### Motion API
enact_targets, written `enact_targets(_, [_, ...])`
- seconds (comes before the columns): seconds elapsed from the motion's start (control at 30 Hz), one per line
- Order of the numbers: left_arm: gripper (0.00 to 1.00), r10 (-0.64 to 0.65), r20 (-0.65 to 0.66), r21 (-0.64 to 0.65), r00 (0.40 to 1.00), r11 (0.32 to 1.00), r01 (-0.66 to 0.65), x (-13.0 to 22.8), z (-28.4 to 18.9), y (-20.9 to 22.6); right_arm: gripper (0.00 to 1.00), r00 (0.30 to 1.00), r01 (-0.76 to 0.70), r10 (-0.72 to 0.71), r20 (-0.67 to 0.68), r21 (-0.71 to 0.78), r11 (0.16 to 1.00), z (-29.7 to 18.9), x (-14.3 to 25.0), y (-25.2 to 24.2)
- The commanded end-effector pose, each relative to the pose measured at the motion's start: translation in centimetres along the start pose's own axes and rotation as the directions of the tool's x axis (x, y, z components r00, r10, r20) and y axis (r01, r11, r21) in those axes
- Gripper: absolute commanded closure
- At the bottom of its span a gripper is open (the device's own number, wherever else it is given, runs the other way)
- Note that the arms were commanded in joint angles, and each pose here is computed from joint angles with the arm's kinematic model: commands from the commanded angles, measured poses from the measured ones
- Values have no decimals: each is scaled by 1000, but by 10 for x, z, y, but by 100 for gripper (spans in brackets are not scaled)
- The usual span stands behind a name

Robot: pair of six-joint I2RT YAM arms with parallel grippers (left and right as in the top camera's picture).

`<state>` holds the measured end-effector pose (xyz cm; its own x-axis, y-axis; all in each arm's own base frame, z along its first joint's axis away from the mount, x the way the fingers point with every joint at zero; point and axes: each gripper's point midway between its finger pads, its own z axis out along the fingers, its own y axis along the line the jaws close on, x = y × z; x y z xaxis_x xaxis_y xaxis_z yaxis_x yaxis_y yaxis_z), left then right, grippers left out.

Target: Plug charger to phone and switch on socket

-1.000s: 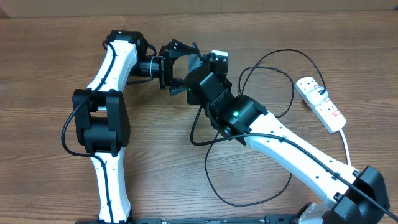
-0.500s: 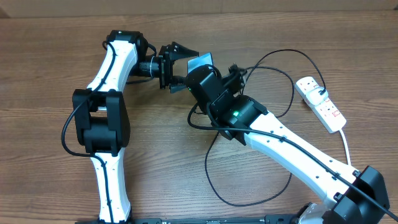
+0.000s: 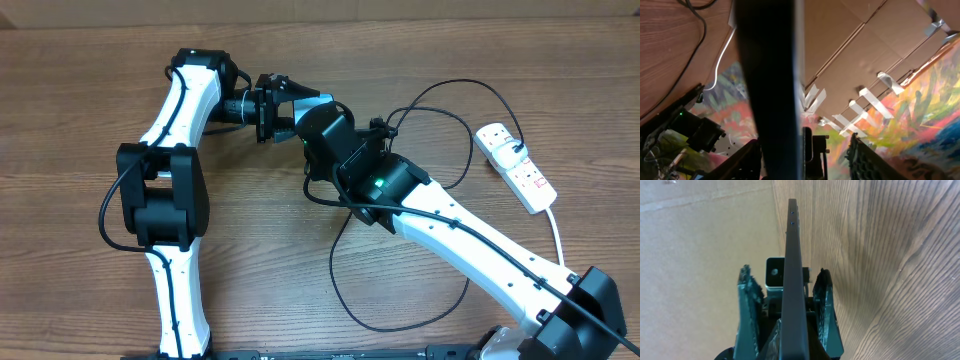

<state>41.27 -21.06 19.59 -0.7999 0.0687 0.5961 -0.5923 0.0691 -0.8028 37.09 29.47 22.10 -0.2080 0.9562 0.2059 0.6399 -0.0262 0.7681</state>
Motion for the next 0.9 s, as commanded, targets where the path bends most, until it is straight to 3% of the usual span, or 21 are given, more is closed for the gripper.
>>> enact_targets(0.0, [55, -6, -5, -8, 1000, 1000, 6, 0, 3, -2, 96, 997, -69, 68, -23, -55, 996, -11, 6, 20])
enact_targets(0.5, [60, -5, 22, -86, 1000, 996, 7, -5, 3, 11, 96, 999, -52, 53, 7, -23, 998, -11, 0, 12])
enact_targets(0.73, [74, -27, 25, -89, 999, 996, 29, -5, 3, 12, 96, 999, -47, 48, 9, -20, 999, -11, 0, 11])
enact_targets(0.87, [75, -27, 25, -89, 999, 996, 29, -5, 3, 12, 96, 999, -41, 41, 13, -14, 999, -11, -1, 9])
